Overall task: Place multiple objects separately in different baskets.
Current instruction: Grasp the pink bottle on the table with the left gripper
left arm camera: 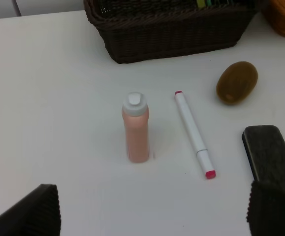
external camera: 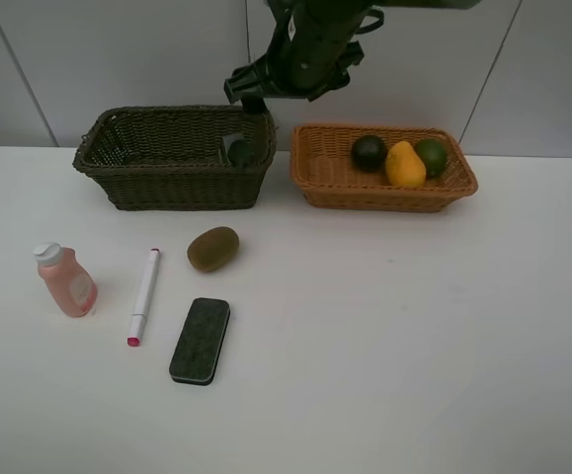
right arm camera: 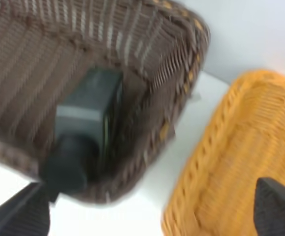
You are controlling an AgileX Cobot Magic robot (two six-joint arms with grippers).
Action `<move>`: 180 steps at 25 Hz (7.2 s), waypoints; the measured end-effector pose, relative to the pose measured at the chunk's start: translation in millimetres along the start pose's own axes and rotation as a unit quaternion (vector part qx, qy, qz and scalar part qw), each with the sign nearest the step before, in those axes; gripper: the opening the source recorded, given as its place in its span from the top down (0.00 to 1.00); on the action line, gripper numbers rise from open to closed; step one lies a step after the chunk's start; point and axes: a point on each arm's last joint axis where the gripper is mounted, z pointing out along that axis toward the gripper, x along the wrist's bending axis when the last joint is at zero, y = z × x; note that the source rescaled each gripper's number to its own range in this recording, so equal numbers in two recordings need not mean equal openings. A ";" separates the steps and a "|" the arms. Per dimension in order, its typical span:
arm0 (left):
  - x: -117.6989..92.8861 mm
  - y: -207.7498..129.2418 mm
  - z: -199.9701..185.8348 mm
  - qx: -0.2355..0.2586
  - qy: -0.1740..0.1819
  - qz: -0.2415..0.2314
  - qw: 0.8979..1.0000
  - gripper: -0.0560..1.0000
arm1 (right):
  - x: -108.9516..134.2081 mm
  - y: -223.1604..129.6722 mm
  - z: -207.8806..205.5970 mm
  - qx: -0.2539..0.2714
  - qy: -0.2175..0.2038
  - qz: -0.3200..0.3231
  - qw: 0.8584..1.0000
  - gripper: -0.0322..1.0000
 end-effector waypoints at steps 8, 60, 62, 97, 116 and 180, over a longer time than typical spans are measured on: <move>0.0 0.0 0.0 0.000 0.000 0.000 1.000 0.00 | -18.8 -59.8 -94.4 0.002 0.027 -0.040 0.999 0.00; 0.0 0.0 0.0 0.000 0.000 0.000 1.000 0.00 | -56.9 -352.0 -303.1 -0.215 -0.086 0.135 0.963 0.00; 0.0 0.0 0.0 0.000 0.000 0.000 1.000 0.00 | -55.7 -353.1 -300.9 -0.207 -0.082 0.132 0.966 0.00; 0.0 0.0 0.0 0.000 0.000 0.000 1.000 0.00 | -54.3 -353.8 -298.8 -0.201 -0.075 0.133 0.968 0.00; 1.1 -0.1 0.0 0.001 0.006 -0.005 1.000 0.00 | -54.3 -353.8 -298.8 -0.201 -0.075 0.133 0.968 0.00; 28.3 41.3 314.8 0.462 -0.036 -0.033 0.886 0.00 | -54.3 -353.8 -298.8 -0.201 -0.075 0.133 0.968 0.00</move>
